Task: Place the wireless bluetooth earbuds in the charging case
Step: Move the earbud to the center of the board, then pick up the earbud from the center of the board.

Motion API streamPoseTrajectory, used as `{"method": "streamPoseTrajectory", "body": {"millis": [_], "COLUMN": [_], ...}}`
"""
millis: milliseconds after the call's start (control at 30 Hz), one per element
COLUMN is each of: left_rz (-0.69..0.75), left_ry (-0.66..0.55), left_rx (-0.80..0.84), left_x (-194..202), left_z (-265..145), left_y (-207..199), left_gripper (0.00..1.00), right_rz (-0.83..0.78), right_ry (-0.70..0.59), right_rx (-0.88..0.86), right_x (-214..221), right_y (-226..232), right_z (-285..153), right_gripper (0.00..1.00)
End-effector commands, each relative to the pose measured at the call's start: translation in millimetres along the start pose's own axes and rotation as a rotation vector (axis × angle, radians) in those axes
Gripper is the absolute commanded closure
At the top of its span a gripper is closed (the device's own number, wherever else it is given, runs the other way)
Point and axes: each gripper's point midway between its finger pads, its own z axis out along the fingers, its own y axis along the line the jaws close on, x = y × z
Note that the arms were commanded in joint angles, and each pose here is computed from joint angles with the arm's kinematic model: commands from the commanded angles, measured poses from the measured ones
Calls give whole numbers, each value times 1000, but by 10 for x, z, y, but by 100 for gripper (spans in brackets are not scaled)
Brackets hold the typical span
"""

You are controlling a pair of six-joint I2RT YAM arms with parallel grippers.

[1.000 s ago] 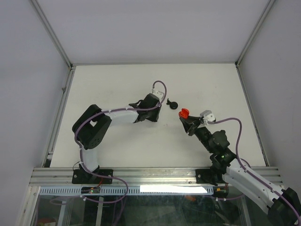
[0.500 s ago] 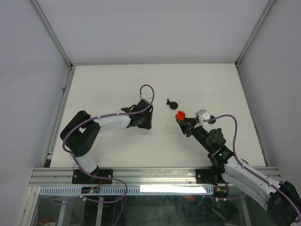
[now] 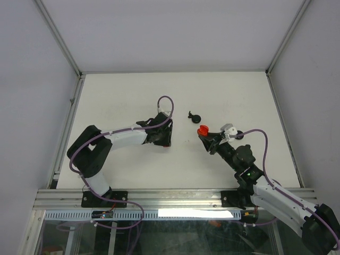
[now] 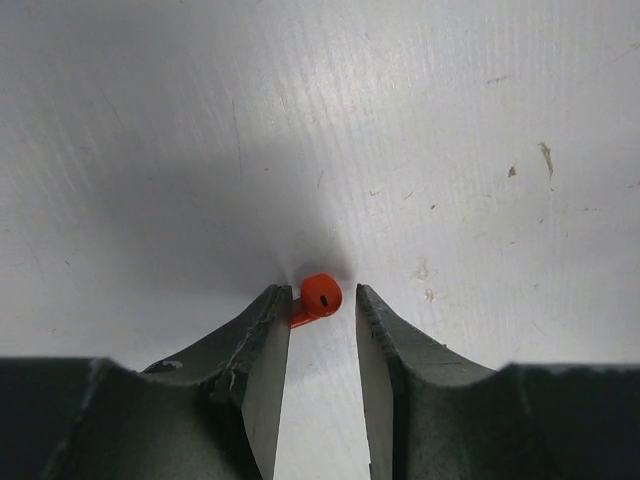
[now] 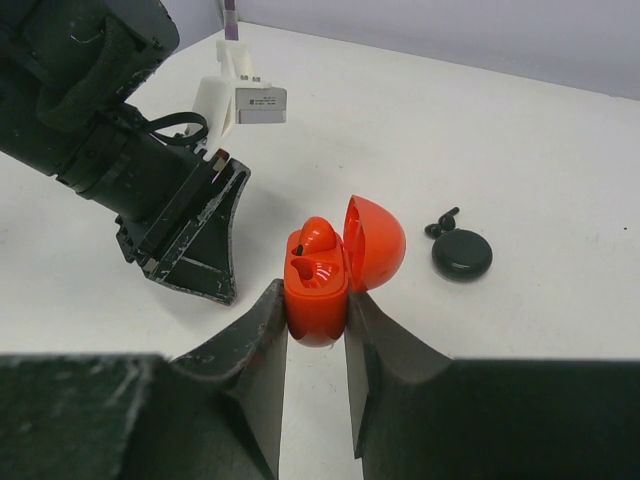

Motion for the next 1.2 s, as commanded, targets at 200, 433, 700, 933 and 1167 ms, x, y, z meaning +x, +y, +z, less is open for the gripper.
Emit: {"method": "streamPoseTrajectory", "body": {"millis": [200,433,700,933,1167], "left_rz": [-10,9,56,95,128], "left_ry": [48,-4,-25,-5,32], "left_rx": [42,-14,-60,-84,-114], "left_x": [130,-18,-185,-203,-136], "left_z": [-205,-269,-185,-112,-61], "left_y": [-104,-46,-59,-74,-74], "left_gripper": [67,70,71,71,72], "right_rz": [11,10,16,13,14], "right_ry": [-102,-100,-79,-72,-66], "right_rx": [-28,-36,-48,-41,-39], "right_x": [-292,-295,-247,-231,-217], "right_y": [62,77,99,85,80], "right_z": [42,48,66,63,65], "right_gripper": [100,100,100,100,100]}}
